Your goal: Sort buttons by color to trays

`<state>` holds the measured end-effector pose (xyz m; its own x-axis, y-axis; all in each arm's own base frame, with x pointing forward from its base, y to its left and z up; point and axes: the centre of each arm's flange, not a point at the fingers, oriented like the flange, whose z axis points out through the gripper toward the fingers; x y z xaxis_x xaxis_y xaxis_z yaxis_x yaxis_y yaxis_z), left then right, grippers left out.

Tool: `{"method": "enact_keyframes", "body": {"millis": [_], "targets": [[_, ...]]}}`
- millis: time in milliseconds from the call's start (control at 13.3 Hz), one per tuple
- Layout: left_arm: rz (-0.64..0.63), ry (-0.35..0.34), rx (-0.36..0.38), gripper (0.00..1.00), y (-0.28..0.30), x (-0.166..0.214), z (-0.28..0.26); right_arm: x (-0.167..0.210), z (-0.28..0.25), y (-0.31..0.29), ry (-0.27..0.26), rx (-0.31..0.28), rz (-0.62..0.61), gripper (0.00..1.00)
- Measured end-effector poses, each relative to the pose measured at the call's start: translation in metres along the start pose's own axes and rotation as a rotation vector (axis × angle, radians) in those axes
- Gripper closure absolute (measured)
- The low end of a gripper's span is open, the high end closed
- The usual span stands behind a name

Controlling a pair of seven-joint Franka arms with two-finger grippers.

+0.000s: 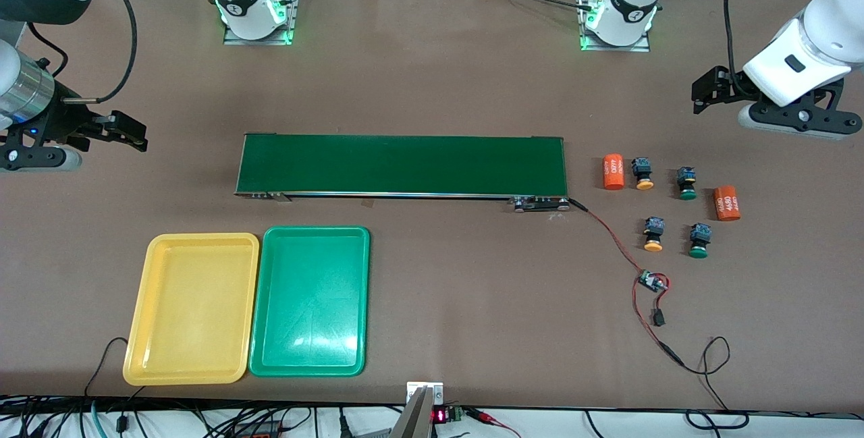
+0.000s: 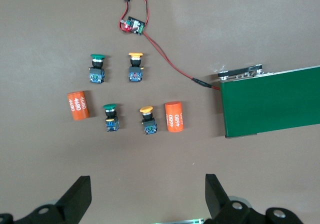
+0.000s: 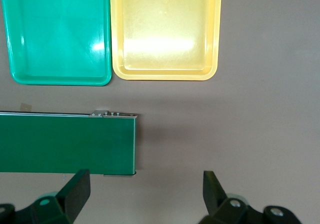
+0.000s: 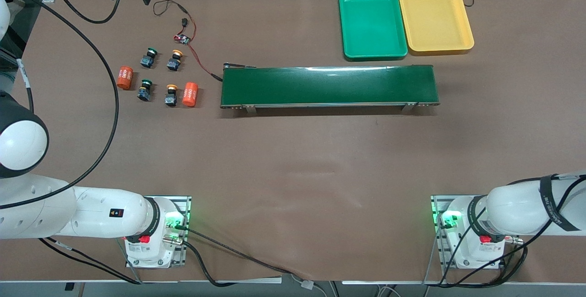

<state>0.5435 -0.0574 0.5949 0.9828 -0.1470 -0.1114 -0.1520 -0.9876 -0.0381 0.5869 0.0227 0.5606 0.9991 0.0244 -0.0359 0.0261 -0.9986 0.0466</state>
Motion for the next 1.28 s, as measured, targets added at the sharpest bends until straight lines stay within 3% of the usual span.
{"method": "enact_keyframes", "body": {"millis": [226, 527, 677, 978, 1280], "targets": [[-0.012, -0.041, -0.006, 0.00, -0.008, 0.010, 0.018, 0.000, 0.000, 0.000, 0.000, 0.000, 0.000, 0.00], [-0.019, -0.150, -0.018, 0.00, -0.016, 0.032, 0.068, 0.000, 0.000, 0.000, 0.000, 0.000, -0.001, 0.00], [-0.049, -0.139, -0.009, 0.00, -0.038, 0.053, 0.098, 0.000, 0.000, -0.001, 0.000, 0.000, -0.002, 0.00], [-0.125, -0.079, 0.035, 0.00, -0.135, 0.087, 0.172, 0.000, 0.000, -0.001, -0.002, 0.000, -0.004, 0.00], [-0.157, -0.115, 0.030, 0.00, -0.194, 0.089, 0.252, 0.001, 0.002, -0.001, -0.005, 0.000, -0.004, 0.00]]}}
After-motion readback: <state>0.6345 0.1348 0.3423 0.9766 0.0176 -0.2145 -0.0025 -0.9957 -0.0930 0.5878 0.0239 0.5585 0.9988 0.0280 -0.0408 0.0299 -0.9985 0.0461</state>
